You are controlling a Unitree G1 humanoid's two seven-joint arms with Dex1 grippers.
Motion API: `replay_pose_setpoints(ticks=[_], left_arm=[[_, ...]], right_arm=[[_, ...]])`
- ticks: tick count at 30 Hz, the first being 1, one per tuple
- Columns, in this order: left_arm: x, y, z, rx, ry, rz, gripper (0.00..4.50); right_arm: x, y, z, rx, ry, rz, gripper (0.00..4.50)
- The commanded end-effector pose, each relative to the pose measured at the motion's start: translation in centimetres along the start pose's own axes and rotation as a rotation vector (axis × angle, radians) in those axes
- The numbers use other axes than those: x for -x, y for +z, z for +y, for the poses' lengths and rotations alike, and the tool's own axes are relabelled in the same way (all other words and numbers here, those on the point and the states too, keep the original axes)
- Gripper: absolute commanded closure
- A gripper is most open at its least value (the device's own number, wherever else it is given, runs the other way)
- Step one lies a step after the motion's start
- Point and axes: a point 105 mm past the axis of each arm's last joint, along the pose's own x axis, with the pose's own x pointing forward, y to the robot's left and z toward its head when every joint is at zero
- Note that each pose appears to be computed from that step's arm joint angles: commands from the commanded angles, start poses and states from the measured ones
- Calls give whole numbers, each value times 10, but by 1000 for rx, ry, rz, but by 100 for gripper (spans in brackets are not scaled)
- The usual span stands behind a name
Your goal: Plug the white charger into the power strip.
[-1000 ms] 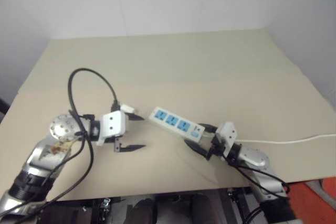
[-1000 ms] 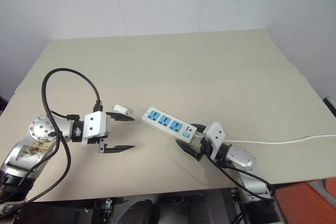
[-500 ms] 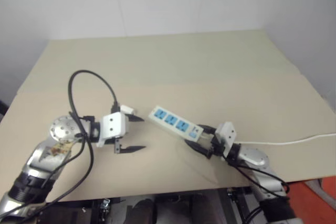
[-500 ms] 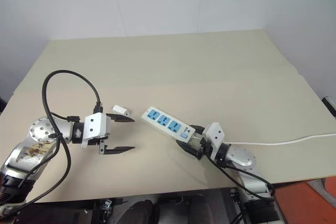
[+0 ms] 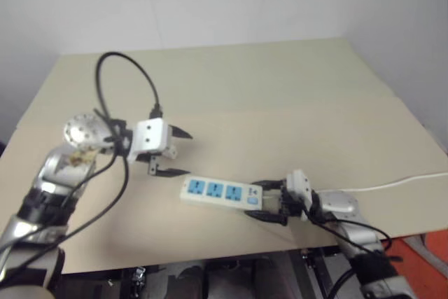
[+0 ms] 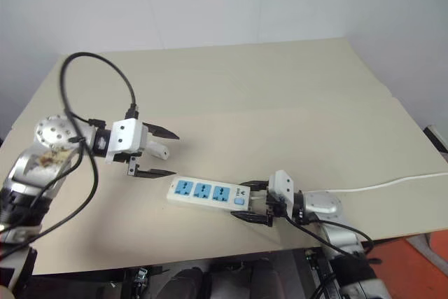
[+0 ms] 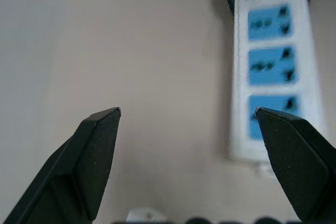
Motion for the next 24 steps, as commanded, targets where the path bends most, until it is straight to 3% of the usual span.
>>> replay_pose_setpoints(ticks=[1,7,12,24], left_arm=[[10,-7,11,-108,-65,122,0],[12,-1,39,-285,-263,363,0],[9,-16,50,-338,-377,577,0],[-18,-30,54,-299,-440,603,0]], right_arm=[[-13,4,-2,57,63,-21,109],[-21,-3,-5,13,85,-21,109],[-21,-9,-4,-7,84,1,109],[-15,-11,-5,-10,50,40,109]])
